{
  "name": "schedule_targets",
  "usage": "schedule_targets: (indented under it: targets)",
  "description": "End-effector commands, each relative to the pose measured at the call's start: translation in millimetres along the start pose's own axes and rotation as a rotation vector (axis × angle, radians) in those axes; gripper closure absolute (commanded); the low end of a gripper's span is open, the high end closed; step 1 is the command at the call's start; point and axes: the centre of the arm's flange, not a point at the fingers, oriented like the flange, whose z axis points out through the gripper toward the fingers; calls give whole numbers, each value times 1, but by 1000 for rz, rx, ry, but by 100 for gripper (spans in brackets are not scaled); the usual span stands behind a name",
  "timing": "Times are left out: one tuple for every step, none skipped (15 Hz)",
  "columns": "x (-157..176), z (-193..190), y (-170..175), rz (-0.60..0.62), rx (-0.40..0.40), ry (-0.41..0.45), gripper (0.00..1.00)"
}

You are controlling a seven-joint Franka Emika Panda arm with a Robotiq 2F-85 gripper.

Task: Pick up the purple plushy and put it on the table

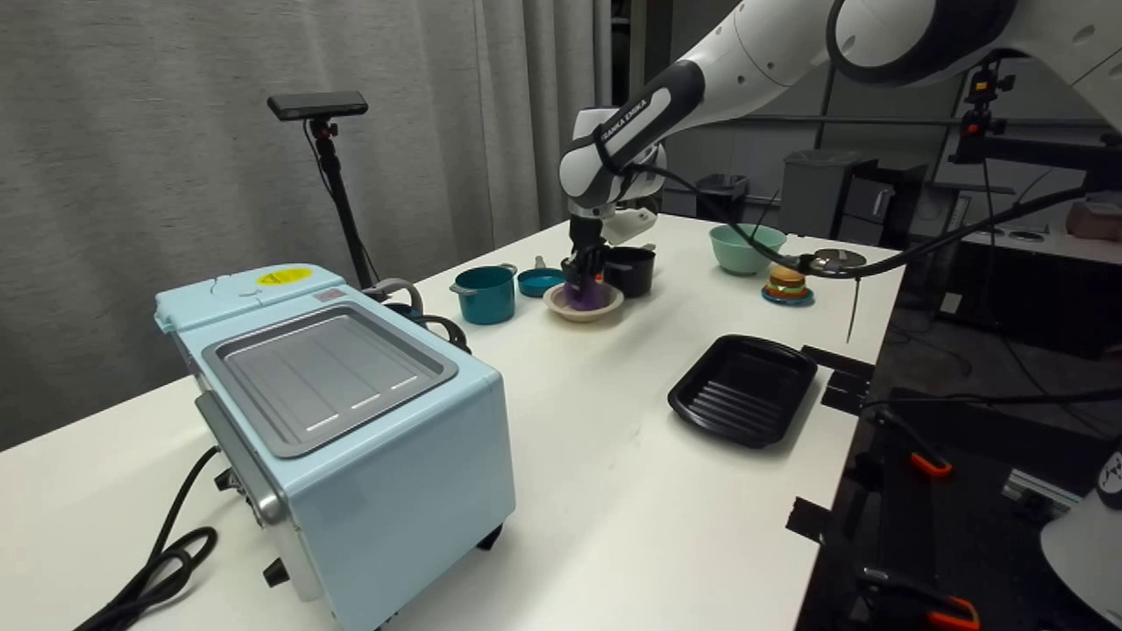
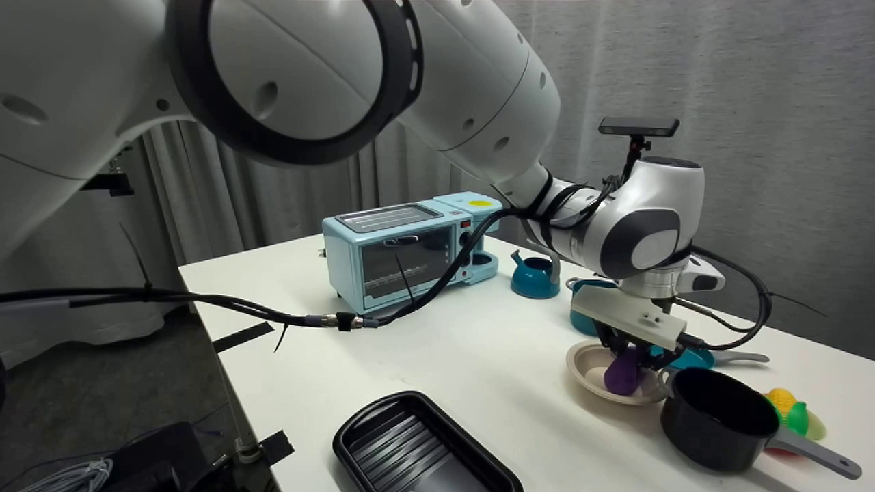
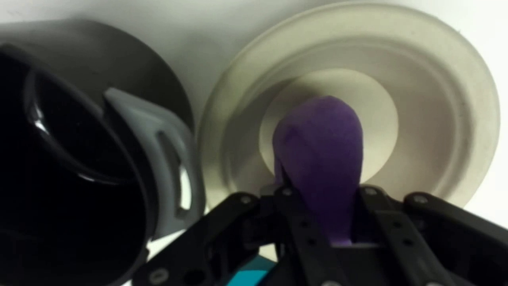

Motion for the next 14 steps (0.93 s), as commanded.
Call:
schedule_targets:
  targets:
    - [5,5,10,-131,-14,-48,94]
    - [5,5,9,-159,-10,-54,94]
    - [5,5,9,-186,-1,-56,94]
    - [5,5,9,-212,3,-54,94]
    - [5,5,9,-238,9,-53,94]
    - [5,5,9,-266,16,-53,94]
    - [5,5,9,-301,23,-56,94]
    - [5,5,10,-345,26,-63,94]
    - [5,5,11,-395,23,-72,94]
    - [5,5,13,-453,19,-91,94]
    - [5,4,14,-502,10,-104,94]
    - [5,4,15,-552,3,-117,94]
    - [6,4,16,-601,-5,-128,94]
    - [-24,-72,-11,-650,-36,-122,94]
